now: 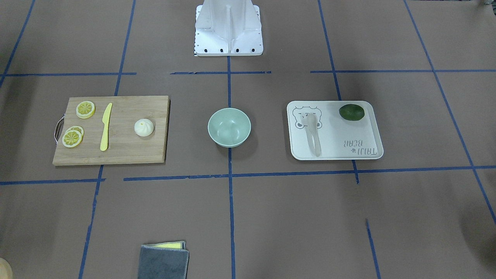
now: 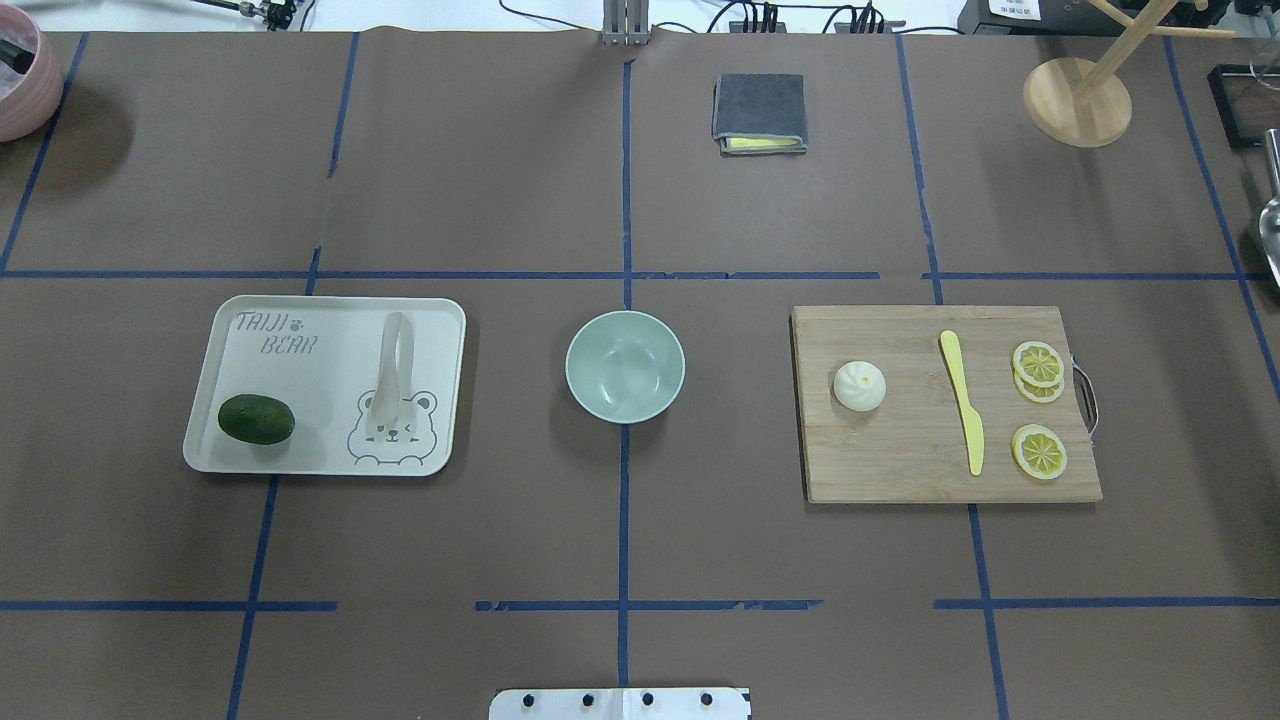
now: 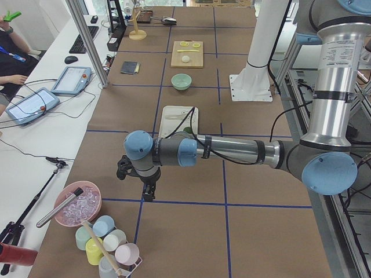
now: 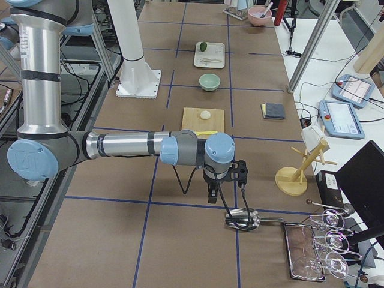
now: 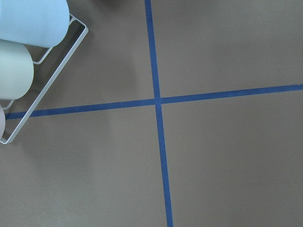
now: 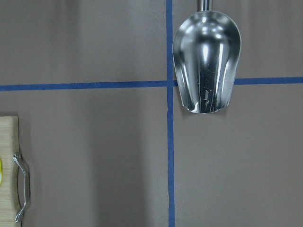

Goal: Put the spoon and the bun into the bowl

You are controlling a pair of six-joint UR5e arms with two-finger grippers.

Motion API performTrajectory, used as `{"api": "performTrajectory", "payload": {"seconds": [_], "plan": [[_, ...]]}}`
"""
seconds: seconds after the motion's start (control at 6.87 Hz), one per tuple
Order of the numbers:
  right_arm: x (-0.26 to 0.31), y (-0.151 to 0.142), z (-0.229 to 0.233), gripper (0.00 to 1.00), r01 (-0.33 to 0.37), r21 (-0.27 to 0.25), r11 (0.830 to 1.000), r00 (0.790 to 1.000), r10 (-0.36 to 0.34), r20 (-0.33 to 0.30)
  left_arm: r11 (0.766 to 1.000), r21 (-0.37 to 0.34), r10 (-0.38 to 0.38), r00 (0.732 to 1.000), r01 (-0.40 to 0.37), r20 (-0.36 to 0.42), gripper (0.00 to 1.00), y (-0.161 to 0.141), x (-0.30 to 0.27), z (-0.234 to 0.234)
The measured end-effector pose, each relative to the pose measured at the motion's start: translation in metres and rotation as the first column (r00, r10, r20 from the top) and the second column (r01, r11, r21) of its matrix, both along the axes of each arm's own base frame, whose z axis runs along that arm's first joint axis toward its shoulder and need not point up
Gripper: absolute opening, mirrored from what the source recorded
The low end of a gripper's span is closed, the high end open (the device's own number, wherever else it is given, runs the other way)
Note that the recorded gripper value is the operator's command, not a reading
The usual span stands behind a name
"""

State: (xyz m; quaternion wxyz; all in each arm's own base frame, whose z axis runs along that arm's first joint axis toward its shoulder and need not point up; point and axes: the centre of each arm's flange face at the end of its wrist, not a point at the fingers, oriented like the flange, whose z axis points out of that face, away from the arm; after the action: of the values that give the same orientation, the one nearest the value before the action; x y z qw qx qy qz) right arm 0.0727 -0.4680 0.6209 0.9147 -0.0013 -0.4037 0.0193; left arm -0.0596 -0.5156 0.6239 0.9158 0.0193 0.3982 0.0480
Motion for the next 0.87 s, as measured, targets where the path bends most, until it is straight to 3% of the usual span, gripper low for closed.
{"api": "performTrajectory", "payload": {"seconds": [0.29,0.44,0.73,0.87], "plan": [[0.001,-0.003,-0.005,1.00,-0.004,0.007,1.000,1.000,0.004,0.000,1.000,0.010,-0.008,1.000,0.008,-0.002,1.00,-0.002,-0.003,-0.006],[0.001,-0.005,-0.008,1.00,-0.006,0.013,1.000,1.000,0.006,0.000,0.999,0.047,-0.011,1.000,0.011,-0.004,1.00,-0.010,-0.003,-0.025],[0.000,-0.012,-0.023,1.00,-0.012,0.035,0.999,1.000,0.012,0.000,0.985,0.169,-0.033,0.999,0.035,-0.011,1.00,-0.034,0.003,-0.106],[0.000,-0.026,-0.040,1.00,-0.021,0.060,0.998,1.000,0.021,0.000,0.979,0.193,-0.065,0.997,0.070,-0.029,1.00,-0.042,0.026,-0.158]]}}
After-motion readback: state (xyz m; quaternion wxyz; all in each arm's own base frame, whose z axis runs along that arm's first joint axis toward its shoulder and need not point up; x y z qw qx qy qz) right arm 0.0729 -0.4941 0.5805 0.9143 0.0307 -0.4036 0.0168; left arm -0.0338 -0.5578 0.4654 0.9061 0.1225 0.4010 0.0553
